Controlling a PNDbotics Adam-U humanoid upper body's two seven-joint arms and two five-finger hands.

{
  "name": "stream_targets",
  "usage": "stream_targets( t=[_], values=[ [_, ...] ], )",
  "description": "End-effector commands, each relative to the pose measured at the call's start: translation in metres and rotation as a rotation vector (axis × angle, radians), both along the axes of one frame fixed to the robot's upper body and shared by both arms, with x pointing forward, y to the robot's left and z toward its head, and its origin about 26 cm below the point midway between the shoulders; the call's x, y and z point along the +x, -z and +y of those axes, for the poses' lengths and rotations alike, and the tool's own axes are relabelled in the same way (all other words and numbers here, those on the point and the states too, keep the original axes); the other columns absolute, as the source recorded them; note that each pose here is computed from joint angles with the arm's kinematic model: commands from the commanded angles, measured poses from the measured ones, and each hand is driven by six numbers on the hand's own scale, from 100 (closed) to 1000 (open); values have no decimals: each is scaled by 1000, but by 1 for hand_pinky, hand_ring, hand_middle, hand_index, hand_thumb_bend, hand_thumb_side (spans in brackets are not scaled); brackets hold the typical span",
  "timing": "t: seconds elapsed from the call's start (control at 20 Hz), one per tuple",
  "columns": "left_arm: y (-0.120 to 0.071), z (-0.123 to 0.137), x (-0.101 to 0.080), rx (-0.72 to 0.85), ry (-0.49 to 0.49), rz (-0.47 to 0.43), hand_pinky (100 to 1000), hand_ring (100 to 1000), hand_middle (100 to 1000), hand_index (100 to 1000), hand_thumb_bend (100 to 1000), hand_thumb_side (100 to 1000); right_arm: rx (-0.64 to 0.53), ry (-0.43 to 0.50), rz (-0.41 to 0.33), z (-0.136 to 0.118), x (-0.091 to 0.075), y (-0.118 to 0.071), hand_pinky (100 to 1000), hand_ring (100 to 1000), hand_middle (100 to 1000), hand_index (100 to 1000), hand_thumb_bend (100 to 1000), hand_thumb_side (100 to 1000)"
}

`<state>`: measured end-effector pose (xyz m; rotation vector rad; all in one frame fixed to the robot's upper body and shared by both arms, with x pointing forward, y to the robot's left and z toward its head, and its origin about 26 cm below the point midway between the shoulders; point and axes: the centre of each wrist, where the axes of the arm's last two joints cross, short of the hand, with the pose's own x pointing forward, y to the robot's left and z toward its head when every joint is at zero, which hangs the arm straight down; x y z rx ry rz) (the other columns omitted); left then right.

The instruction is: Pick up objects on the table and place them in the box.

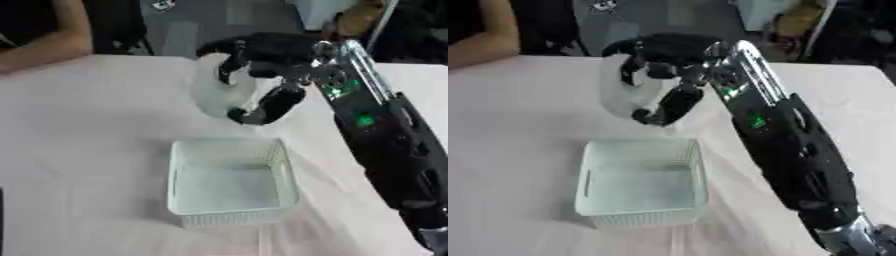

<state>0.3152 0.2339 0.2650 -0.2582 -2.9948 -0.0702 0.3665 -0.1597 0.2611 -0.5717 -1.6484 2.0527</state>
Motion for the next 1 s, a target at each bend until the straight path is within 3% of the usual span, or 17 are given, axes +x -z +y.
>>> stream_targets(
  t=[0.05,1.0],
  values=[
    [-7,2,-3,21,-9,-27,680,704,729,872,525,887,-21,-34,-14,0,-5,-3,100,318,327,309,100,100],
    [-7,3,-3,25,-10,-24,681,704,730,872,524,883,-100,-62,113,-2,-6,50,100,320,336,334,100,100]
  ],
)
